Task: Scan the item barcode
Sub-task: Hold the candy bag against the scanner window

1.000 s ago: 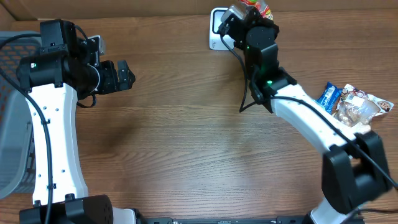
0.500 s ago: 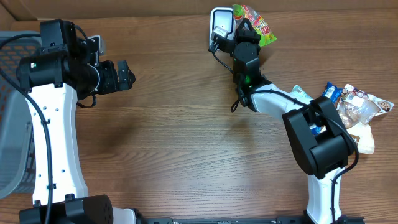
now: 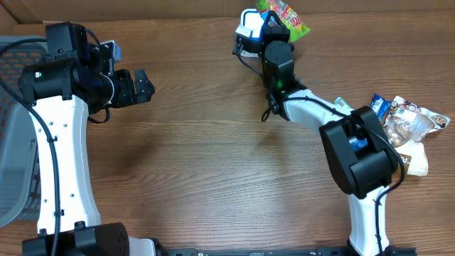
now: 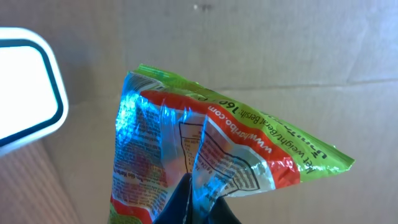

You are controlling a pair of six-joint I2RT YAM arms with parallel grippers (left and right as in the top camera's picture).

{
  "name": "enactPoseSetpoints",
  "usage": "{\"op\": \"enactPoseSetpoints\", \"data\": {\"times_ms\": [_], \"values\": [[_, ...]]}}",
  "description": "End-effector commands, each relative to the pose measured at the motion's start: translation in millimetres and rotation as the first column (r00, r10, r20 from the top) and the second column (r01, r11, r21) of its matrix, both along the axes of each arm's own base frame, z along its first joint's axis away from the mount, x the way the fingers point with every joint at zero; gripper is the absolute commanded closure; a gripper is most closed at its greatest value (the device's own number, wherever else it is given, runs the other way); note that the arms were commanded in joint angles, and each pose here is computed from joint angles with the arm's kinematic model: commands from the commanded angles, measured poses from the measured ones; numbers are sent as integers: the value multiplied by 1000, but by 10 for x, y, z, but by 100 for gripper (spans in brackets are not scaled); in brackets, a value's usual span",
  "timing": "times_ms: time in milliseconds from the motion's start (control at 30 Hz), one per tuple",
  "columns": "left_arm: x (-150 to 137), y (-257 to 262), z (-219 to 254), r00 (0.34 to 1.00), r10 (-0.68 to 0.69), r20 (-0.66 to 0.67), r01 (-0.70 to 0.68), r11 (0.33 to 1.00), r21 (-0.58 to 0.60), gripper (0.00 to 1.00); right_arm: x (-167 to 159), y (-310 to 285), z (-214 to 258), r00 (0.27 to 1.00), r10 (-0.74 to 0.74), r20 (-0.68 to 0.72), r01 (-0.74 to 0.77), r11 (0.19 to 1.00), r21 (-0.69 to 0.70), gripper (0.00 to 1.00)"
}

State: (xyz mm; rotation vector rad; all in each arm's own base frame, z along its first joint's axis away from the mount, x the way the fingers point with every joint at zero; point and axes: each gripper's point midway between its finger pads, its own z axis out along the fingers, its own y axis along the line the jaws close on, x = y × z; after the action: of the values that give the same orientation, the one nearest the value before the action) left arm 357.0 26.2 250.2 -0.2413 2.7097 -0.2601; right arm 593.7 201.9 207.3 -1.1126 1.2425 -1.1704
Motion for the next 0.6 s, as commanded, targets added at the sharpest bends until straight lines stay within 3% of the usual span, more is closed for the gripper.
{"op": "enactPoseSetpoints", "data": {"times_ms": [0, 267, 567], "values": [[-10, -27, -2, 1000, -26, 3, 26, 1000, -2, 0, 128, 69, 82, 999, 14, 38, -14, 1000, -18, 96], [-10, -28, -2, 1000, -27, 3, 27, 1000, -2, 0, 191, 96, -280, 998, 11, -56, -14, 998, -59, 96], [-10, -27, -2, 1000, -26, 3, 26, 1000, -2, 0, 201, 19, -352, 996, -18, -85, 6, 990, -140, 96]]}}
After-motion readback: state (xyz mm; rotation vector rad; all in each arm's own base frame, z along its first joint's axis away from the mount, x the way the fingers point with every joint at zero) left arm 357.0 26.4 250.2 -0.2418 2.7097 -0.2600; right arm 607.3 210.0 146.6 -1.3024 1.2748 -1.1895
